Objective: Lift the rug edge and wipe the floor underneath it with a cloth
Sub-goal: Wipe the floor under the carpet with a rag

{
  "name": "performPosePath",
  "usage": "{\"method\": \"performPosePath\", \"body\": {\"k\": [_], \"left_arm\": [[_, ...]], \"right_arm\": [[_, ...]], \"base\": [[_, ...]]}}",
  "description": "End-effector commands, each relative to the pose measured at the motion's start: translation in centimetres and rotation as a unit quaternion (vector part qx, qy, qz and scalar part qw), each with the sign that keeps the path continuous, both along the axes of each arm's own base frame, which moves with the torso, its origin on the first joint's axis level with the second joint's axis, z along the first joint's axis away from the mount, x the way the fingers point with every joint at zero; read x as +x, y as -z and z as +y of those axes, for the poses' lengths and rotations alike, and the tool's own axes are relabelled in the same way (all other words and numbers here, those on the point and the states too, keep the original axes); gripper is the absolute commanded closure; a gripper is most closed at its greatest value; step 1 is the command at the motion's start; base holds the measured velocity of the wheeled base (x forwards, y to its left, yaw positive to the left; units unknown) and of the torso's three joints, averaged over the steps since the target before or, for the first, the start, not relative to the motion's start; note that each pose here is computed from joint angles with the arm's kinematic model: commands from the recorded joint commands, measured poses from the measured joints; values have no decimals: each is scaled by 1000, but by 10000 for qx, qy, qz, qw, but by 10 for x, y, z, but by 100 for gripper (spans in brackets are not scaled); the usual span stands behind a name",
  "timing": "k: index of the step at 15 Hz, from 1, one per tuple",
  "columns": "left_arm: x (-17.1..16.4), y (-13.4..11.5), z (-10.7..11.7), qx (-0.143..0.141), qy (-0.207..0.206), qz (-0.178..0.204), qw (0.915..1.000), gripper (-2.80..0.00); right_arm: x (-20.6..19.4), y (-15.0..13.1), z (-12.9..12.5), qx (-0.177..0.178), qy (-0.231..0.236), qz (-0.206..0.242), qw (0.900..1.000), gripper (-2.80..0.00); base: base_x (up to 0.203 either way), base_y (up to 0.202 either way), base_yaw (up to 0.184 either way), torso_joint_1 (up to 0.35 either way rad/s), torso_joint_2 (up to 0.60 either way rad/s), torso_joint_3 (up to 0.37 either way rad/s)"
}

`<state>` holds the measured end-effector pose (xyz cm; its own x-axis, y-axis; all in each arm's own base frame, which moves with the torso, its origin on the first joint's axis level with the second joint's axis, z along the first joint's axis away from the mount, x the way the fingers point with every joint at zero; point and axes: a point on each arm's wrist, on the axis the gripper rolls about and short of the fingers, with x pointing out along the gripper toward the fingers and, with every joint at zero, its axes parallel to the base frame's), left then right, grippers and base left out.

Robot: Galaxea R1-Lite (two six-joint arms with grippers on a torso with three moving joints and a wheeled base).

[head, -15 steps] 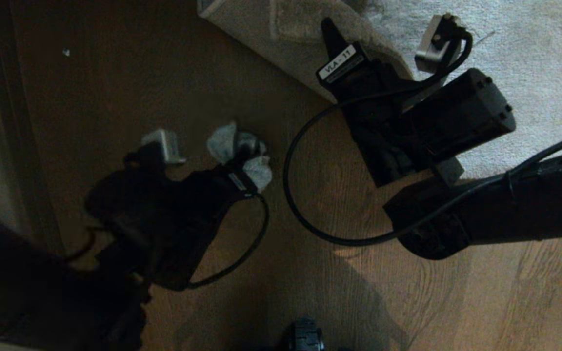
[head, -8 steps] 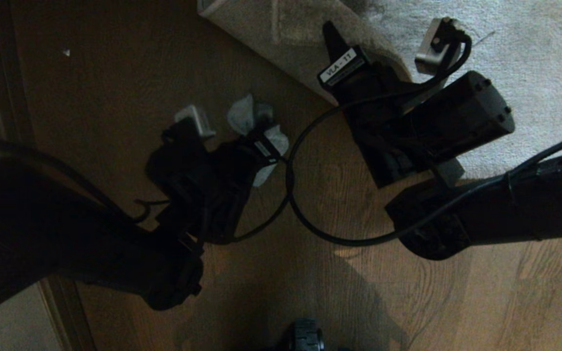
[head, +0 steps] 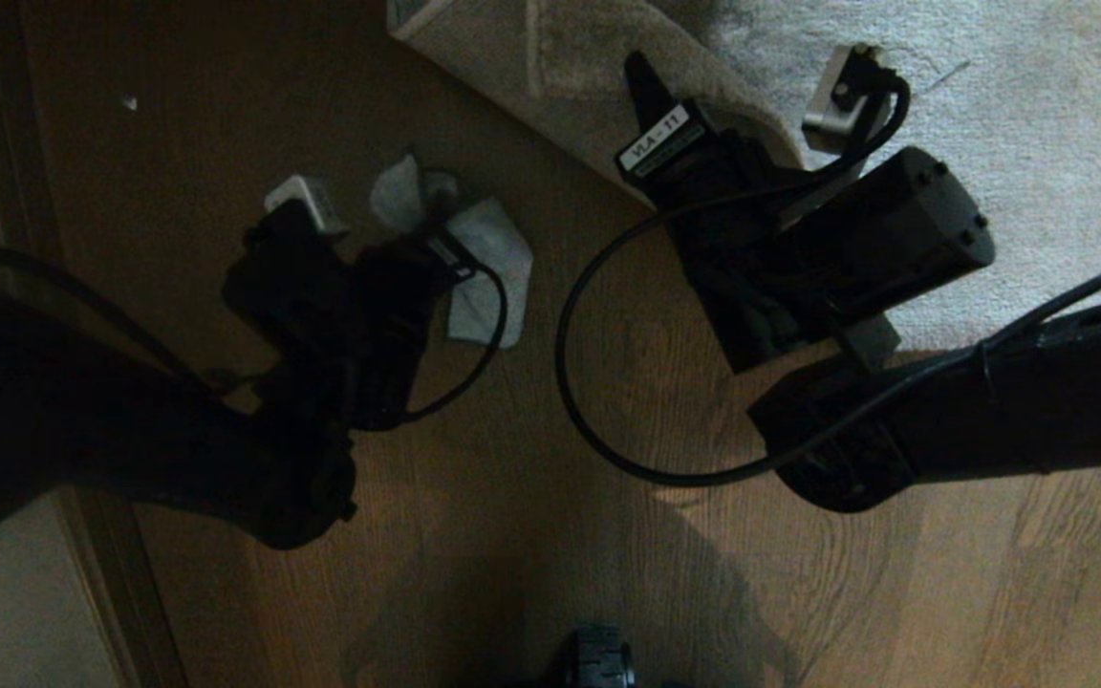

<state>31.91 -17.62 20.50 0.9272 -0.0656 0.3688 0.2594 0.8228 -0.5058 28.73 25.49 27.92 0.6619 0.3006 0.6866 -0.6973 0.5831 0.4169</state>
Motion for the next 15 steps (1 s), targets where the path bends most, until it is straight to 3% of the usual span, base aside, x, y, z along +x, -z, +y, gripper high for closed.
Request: {"method": "performPosePath", "body": {"k": [1,9,15], "left_arm": [[6,-7,21,-81,-313,-109,9994,0],[11,-23,80,-142,-1094,-283,9935,0],[-21,-38,98,-159,-1235,-371,9915,0]], "right_arm": [[-3,-3,-2,170,-4,-169,9997,0],[-4,-6,-4,180,2,-188,9997,0],[-5,-6,-4,191,-11,-191,9996,0]], "base": [[0,0,0,0,0,0],[0,0,0,0,0,0],[0,0,0,0,0,0]]}}
